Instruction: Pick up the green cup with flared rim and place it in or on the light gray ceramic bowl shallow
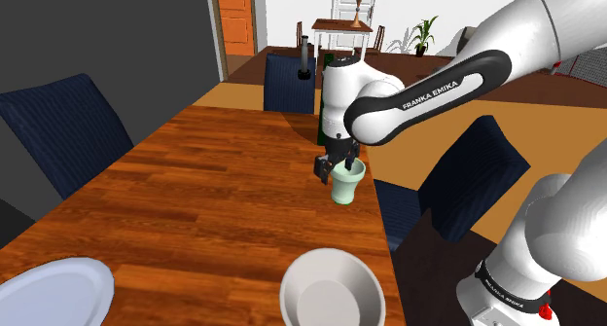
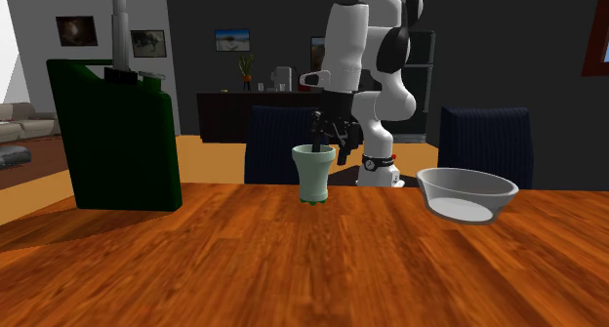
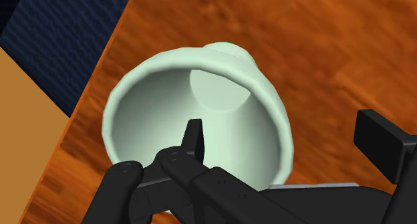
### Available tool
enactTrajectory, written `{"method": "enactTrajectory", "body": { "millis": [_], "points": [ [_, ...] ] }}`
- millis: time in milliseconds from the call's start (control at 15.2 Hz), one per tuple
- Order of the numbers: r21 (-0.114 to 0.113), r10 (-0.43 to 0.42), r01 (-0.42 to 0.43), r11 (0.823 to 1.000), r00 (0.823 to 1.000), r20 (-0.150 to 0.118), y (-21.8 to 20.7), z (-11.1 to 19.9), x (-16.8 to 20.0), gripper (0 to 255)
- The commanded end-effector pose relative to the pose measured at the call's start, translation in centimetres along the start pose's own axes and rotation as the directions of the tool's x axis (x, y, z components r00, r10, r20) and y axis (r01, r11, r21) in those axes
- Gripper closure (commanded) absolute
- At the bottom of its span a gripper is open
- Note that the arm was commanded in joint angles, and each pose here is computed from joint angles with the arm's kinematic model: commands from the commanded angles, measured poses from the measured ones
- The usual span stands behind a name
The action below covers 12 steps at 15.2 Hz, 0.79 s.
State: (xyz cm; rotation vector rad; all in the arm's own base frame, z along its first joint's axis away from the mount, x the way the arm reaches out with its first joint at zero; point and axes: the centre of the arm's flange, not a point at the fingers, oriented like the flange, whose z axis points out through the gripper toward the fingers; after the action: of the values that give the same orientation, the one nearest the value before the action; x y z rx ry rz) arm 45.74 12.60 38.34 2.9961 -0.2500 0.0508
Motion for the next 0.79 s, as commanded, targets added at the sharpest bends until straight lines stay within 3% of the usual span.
{"method": "enactTrajectory", "body": {
  "millis": [0, 396, 462, 726],
  "points": [
    [0.0, 0.0, 0.0, 1.0, 1.0, 0.0, 0.04, 0.33, 0.04, 0],
    [0.0, 0.0, 0.0, 1.0, 1.0, 0.0, 0.04, 0.33, 0.04, 0],
    [0.0, 0.0, 0.0, 1.0, 1.0, 0.0, 0.04, 0.33, 0.04, 255],
    [0.0, 0.0, 0.0, 1.0, 1.0, 0.0, 0.04, 0.33, 0.04, 255]
  ]
}}
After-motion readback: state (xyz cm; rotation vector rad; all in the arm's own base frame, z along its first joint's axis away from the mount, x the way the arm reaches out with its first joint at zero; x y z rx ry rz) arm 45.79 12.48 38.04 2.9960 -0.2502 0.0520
